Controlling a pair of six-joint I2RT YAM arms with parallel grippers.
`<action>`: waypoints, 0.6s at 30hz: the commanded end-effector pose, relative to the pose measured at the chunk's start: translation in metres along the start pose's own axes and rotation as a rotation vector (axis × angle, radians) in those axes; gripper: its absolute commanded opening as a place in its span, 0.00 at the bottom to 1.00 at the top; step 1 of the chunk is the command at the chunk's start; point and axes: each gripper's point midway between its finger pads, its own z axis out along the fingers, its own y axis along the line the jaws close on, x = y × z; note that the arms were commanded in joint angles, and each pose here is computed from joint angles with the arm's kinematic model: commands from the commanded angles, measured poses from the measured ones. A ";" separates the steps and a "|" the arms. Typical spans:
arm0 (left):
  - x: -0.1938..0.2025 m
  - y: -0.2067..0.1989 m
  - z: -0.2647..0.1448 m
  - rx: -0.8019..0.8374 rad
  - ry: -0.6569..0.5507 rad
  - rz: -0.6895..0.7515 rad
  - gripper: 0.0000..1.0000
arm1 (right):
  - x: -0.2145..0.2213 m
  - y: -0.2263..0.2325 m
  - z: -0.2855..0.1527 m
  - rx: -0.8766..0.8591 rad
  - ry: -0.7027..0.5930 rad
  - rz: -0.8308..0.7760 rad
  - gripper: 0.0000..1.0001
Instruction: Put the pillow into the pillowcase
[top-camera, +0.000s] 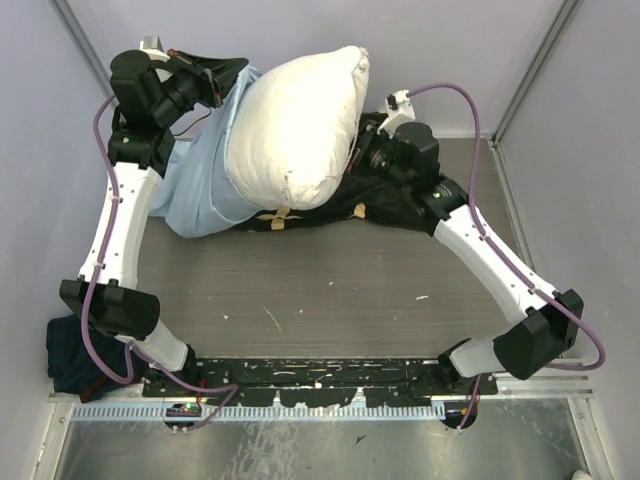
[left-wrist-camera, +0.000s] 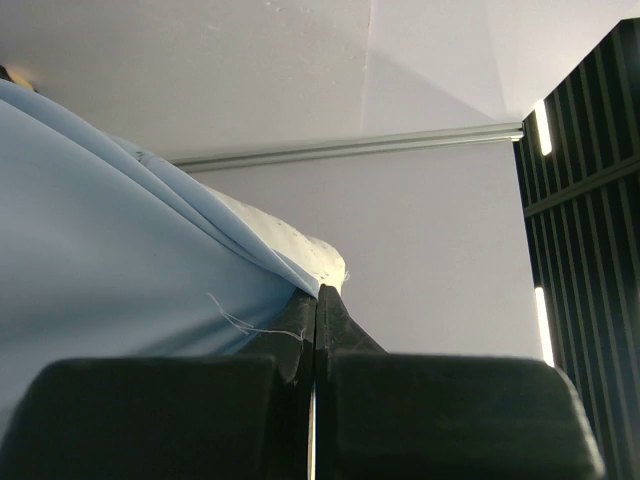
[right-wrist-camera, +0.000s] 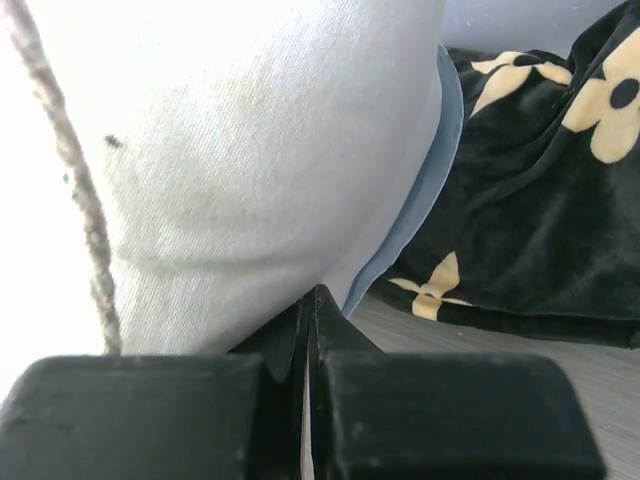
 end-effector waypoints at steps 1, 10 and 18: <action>0.011 -0.048 -0.016 0.152 0.038 0.033 0.00 | -0.001 0.011 0.020 -0.049 0.038 -0.019 0.11; 0.011 -0.048 -0.016 0.144 0.036 0.047 0.00 | 0.051 -0.031 0.065 0.046 0.150 0.043 0.42; 0.011 -0.050 -0.012 0.151 0.041 0.032 0.00 | 0.066 -0.023 0.088 -0.022 0.154 0.102 0.54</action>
